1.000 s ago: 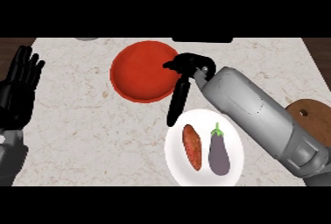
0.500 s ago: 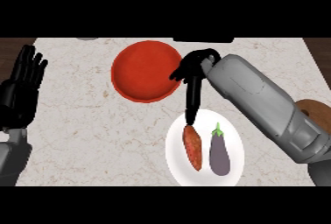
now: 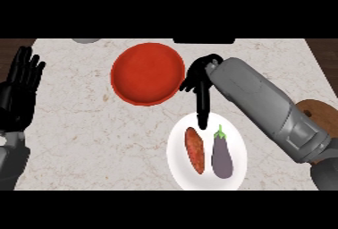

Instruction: Pick the eggplant from the plate and place it in the bowl

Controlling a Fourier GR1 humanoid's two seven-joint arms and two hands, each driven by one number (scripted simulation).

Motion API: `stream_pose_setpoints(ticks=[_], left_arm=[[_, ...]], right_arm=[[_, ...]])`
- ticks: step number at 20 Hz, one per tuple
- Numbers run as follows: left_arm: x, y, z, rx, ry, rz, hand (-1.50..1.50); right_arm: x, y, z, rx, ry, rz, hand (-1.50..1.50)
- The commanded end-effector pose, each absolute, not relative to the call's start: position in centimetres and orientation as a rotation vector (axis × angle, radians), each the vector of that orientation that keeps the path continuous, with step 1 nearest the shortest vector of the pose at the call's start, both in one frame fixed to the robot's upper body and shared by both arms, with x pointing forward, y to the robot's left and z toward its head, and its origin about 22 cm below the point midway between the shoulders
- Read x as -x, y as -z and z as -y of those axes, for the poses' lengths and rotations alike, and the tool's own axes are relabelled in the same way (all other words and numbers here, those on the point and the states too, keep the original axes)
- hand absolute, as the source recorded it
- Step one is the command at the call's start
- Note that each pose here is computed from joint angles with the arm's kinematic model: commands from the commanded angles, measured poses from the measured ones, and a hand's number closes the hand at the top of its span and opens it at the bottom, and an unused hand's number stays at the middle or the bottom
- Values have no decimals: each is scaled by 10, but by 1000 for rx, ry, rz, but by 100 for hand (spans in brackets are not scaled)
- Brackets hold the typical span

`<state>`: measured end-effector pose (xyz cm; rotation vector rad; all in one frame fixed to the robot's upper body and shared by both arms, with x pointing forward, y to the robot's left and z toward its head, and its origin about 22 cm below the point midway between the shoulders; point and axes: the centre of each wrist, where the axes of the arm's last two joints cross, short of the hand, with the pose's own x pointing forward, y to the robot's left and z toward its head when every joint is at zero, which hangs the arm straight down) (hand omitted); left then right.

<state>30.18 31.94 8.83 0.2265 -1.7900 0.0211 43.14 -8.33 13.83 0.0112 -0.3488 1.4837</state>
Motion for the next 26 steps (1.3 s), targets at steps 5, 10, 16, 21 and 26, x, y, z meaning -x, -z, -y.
stream_pose_setpoints(ticks=[5, 10, 16, 21, 26], left_arm=[[-293, -63, -315, -246, -24, 1794, 0], [-287, -79, -331, -254, -46, 1776, 0], [-289, -69, -332, -247, -34, 1773, 0], [-294, -79, -347, -228, -31, 1786, 0], [-290, -86, -342, -230, -39, 1776, 0]], right_arm=[[-433, -121, 99, 55, -1538, 156, -150], [-409, -82, 98, 76, -1559, 123, -150], [-399, -64, 124, 83, -1560, 121, -150], [-385, -59, 118, 36, -1553, 180, -150], [-394, -61, 106, 39, -1575, 172, -150]])
